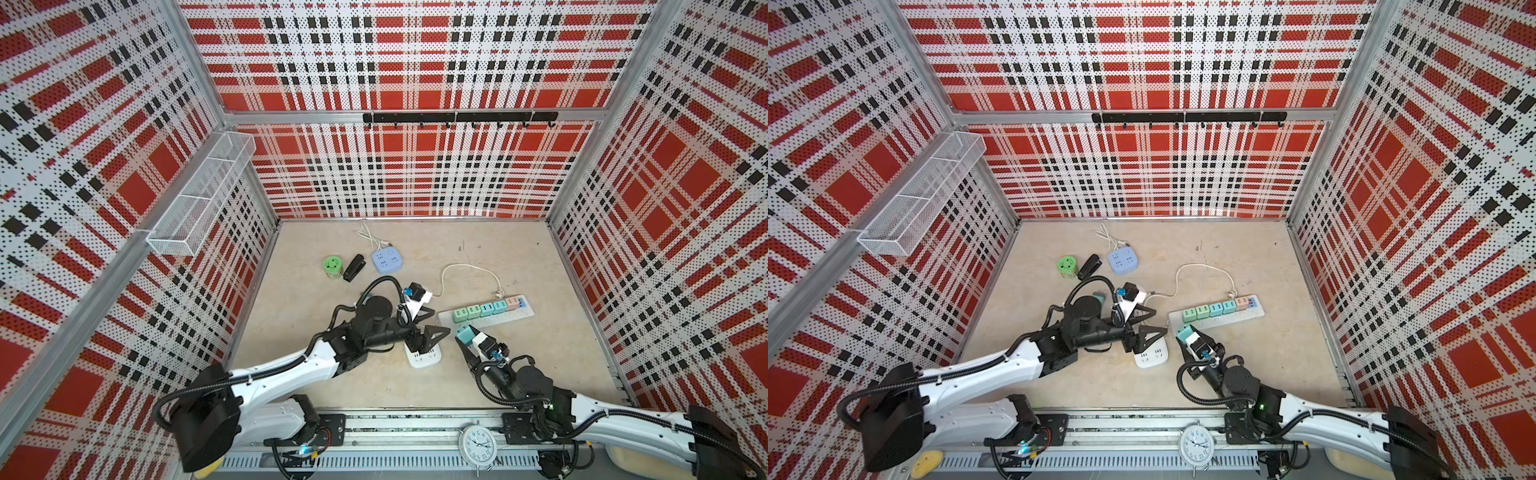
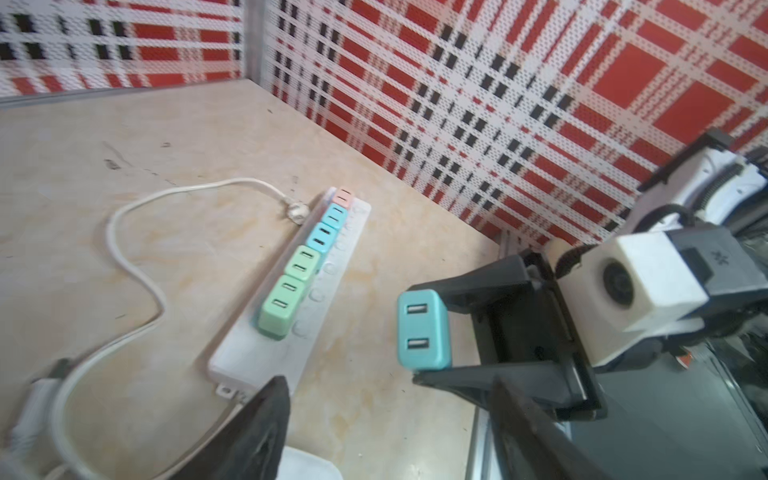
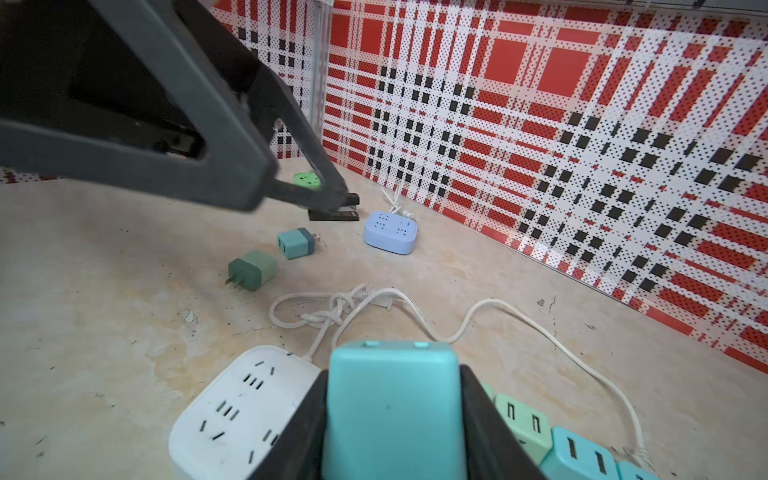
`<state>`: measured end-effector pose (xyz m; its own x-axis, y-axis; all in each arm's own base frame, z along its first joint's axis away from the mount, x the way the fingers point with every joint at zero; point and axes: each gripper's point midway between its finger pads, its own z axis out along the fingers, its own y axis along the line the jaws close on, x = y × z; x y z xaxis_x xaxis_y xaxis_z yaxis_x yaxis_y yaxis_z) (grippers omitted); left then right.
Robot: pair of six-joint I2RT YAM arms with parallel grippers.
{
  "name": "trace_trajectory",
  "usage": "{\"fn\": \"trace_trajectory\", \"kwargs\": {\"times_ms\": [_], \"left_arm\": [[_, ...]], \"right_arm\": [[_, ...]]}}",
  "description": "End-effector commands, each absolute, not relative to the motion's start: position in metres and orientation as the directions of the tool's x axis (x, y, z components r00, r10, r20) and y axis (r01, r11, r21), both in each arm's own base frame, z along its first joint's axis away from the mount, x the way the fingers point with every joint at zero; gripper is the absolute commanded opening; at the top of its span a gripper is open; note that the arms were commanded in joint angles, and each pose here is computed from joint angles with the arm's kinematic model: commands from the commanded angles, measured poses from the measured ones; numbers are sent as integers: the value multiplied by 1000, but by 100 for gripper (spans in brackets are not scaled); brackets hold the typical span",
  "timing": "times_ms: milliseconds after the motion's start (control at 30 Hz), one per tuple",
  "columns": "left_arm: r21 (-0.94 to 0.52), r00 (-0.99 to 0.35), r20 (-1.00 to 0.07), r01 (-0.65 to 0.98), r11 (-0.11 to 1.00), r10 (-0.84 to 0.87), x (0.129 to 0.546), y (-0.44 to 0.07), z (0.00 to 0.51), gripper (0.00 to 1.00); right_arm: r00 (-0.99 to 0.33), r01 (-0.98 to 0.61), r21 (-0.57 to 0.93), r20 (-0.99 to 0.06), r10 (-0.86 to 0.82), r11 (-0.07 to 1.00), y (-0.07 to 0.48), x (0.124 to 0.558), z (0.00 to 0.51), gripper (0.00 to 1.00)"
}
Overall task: Insert the plug
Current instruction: 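Grasp the teal adapter with the left gripper beside the right gripper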
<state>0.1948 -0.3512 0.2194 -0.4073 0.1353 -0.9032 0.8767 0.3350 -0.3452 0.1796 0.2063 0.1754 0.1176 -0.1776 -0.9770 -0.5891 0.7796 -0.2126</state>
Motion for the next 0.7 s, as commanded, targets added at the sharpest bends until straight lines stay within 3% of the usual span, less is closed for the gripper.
{"fn": "trace_trajectory", "kwargs": {"times_ms": [0,367,500,667], "left_arm": [[-383,-425,-888,895,228,176,181,-370,218,74],[-408,-436,-848,900,155,301,155,-405,195,68],[-407,-434,-844,901,151,316,154,-409,191,59],[-406,-427,-841,904,135,331,149,-411,189,37]], "right_arm": [[182,-629,-216,-975,-128,747,214,172,191,3],[175,-656,-194,-979,-103,729,220,169,189,1],[172,-657,-197,-979,-110,728,221,169,187,1],[172,-637,-196,-979,-110,746,218,173,184,1]]}}
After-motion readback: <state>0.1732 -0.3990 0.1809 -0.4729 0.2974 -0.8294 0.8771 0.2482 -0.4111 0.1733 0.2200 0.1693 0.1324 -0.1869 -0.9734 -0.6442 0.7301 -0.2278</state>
